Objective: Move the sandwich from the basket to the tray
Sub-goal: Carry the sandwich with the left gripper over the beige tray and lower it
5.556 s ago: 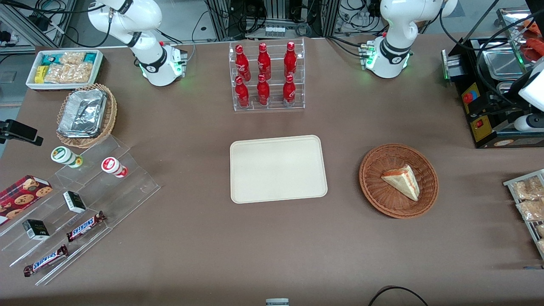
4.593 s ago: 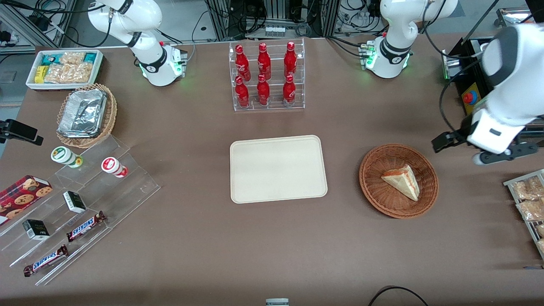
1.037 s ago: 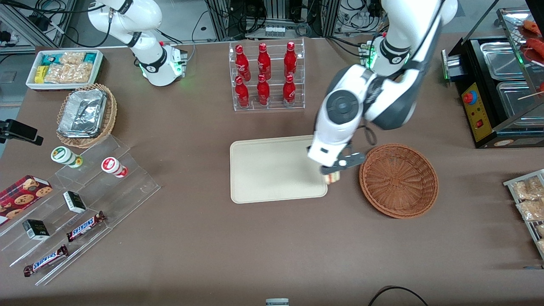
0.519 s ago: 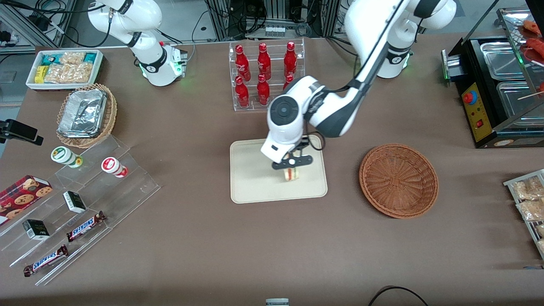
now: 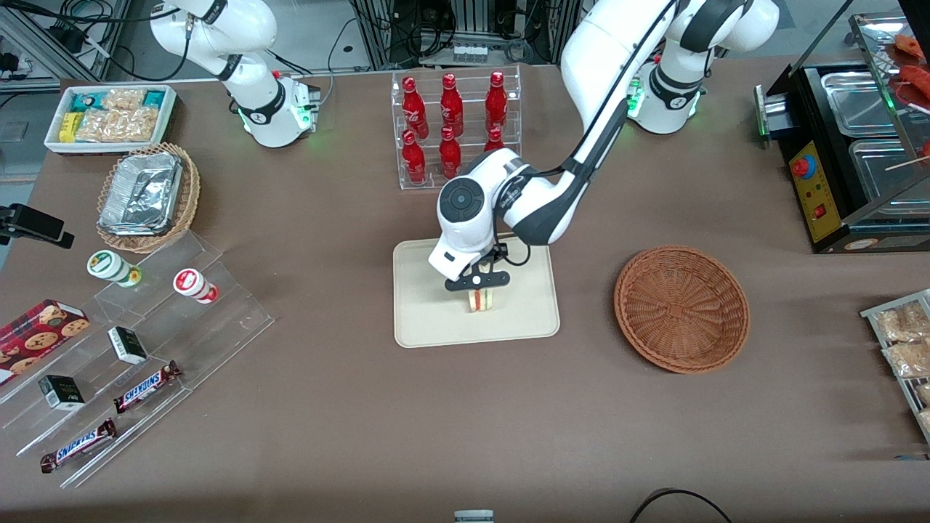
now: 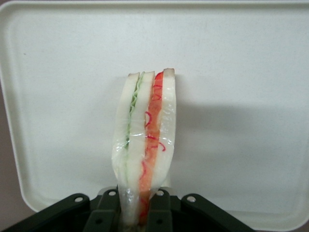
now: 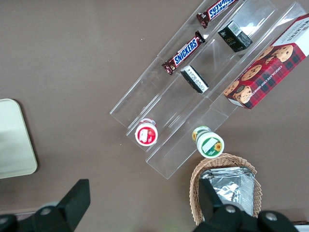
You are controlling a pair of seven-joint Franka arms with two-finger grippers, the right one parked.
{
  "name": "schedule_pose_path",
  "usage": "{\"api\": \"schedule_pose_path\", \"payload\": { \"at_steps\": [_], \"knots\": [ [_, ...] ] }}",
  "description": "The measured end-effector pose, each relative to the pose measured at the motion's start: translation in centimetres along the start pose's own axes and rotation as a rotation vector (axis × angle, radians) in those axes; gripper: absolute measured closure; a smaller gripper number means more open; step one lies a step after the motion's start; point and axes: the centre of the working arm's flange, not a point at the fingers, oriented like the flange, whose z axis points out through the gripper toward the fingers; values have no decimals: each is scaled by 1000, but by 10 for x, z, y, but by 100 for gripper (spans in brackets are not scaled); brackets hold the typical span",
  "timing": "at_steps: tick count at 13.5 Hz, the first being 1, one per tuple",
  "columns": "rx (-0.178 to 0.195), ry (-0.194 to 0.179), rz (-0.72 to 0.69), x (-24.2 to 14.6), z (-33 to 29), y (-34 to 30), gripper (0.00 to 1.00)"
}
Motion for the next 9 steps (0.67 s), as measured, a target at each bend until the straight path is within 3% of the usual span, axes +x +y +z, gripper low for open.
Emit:
{"api": "schedule_pose_path", "payload": {
  "at_steps": [3,6,9],
  "knots": [
    [-3,2,6,-1,15,5,81],
    [4,6,11,-2,18,6,71],
    [-16,27,-12,4,0,8,39]
  ]
}}
